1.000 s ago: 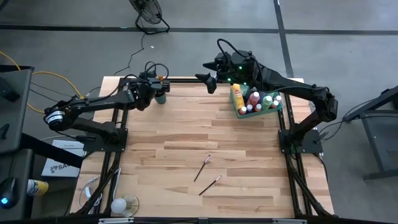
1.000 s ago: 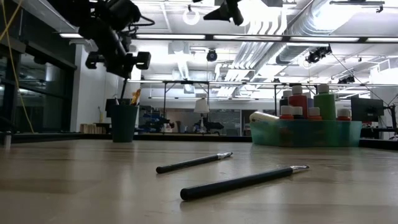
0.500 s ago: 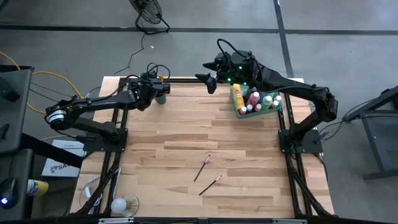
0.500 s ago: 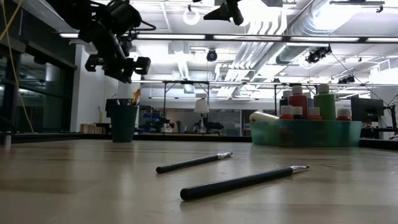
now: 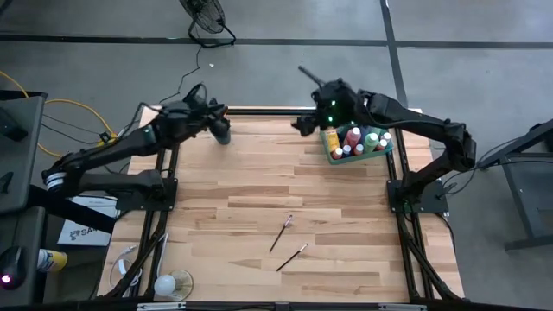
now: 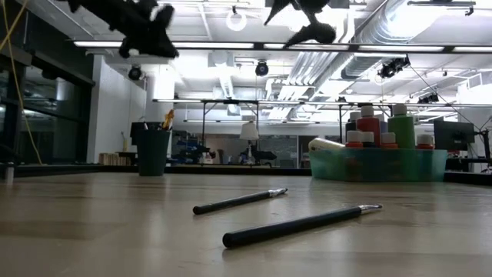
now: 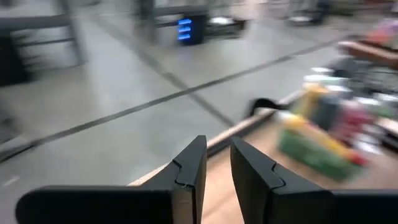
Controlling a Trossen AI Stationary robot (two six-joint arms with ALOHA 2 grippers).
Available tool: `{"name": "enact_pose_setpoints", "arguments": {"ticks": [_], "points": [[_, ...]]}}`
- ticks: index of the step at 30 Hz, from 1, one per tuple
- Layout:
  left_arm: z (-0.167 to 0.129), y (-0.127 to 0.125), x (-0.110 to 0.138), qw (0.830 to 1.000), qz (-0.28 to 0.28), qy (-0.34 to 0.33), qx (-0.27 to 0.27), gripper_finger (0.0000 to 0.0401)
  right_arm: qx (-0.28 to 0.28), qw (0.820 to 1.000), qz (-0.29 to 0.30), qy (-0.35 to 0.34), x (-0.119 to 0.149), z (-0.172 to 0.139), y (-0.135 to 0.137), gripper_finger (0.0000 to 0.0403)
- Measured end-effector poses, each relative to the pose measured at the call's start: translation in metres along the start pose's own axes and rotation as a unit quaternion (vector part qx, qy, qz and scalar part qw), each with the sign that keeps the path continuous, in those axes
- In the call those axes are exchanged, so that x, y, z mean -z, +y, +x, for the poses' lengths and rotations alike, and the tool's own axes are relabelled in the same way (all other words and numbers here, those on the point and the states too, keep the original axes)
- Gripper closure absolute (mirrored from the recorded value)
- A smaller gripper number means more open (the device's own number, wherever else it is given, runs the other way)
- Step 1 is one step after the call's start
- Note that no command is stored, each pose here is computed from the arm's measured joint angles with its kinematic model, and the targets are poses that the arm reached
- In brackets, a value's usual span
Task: Pick & Place Paint Supplies
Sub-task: Put the silver paintbrush into the blue cup
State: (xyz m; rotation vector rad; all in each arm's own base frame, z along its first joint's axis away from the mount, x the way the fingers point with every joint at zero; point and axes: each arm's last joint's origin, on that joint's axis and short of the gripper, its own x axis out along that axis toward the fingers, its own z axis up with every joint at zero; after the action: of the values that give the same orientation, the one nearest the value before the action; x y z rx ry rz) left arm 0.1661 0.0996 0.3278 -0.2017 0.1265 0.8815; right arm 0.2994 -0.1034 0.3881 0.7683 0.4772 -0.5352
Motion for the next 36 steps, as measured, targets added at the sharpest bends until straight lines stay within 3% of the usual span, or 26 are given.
{"name": "enact_pose_setpoints", "arguments": {"ticks": [3,9,17,24,36], "points": [[-0.016,0.001,-0.008,0.998,0.01,-0.02,0.061,0.0331,0.032,0.996,0.048,0.072,0.02,0.0,0.001,0.0085],[-0.04,0.007,-0.016,0.992,0.029,-0.047,0.109,0.0331,0.095,0.978,0.127,0.138,0.063,0.0,0.022,0.0085],[-0.051,0.01,-0.013,0.988,0.05,-0.031,0.144,0.0331,0.141,0.953,0.251,0.095,0.12,-0.002,0.063,0.0085],[-0.052,0.007,-0.011,0.98,0.053,-0.02,0.191,0.0331,0.181,0.914,0.351,0.095,0.181,0.013,0.09,0.0088],[-0.053,0.007,-0.006,0.975,0.058,0.01,0.213,0.0331,0.285,0.841,0.449,0.094,0.264,0.052,0.099,0.0115]]}}
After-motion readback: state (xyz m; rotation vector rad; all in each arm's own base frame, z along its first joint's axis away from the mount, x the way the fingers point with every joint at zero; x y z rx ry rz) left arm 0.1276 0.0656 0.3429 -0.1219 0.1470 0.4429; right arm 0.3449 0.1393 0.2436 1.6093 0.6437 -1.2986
